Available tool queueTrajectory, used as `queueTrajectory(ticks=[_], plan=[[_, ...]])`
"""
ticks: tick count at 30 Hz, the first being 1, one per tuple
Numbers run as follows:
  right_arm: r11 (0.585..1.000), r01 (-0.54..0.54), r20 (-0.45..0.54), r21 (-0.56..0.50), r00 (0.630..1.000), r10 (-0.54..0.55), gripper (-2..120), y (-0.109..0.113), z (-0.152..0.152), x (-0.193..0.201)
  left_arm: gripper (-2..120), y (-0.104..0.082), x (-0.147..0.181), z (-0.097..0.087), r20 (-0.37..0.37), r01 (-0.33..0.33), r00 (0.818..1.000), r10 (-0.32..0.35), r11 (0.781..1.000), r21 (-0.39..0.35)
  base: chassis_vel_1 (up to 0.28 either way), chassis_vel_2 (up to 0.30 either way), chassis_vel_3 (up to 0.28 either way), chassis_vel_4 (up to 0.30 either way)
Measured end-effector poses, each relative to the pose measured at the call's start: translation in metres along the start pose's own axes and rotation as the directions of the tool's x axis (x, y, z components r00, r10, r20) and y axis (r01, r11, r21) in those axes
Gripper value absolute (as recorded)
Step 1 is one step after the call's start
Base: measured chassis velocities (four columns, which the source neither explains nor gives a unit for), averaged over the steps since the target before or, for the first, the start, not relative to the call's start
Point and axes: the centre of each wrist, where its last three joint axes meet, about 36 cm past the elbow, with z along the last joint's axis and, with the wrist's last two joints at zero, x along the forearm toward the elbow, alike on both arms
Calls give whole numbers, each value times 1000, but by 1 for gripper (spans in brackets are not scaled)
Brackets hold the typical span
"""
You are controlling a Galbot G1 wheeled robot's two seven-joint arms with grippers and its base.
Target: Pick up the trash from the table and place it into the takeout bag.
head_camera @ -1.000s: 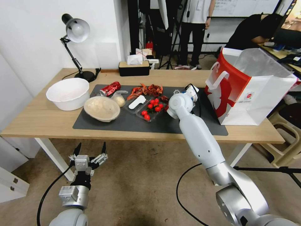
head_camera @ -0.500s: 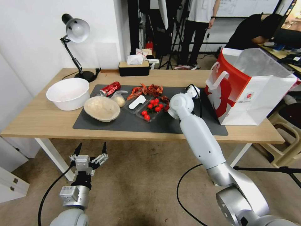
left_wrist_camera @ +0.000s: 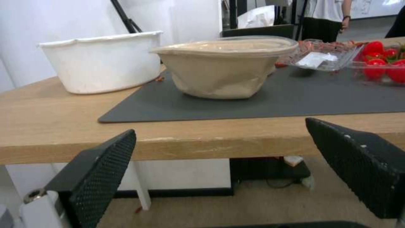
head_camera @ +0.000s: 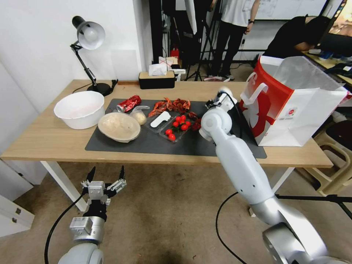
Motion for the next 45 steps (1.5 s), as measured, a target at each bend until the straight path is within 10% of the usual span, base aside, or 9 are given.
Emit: queueTrajectory(ticks=[18,28,35,45], plan=[[980,176,216,92,957,-192,0,-16,-42,26,100,0,-1,0,0,4,1000,-4,1000,1,0,0,0,0],[982,-139,449,130,891,67,0,-67,-146,22,100,-2,-1,1,-6,0,1000,0,1000,-10,0,0,0,0],[946,-324,326,-5,894,308,14,-96,-178,23,100,-7,0,2,-12,-12,1000,12,1000,-13,0,0,0,0],[938,-344,267,-35,901,340,49,-98,-176,15,100,-5,-1,4,-11,-8,1000,8,1000,-16,0,0,0,0]])
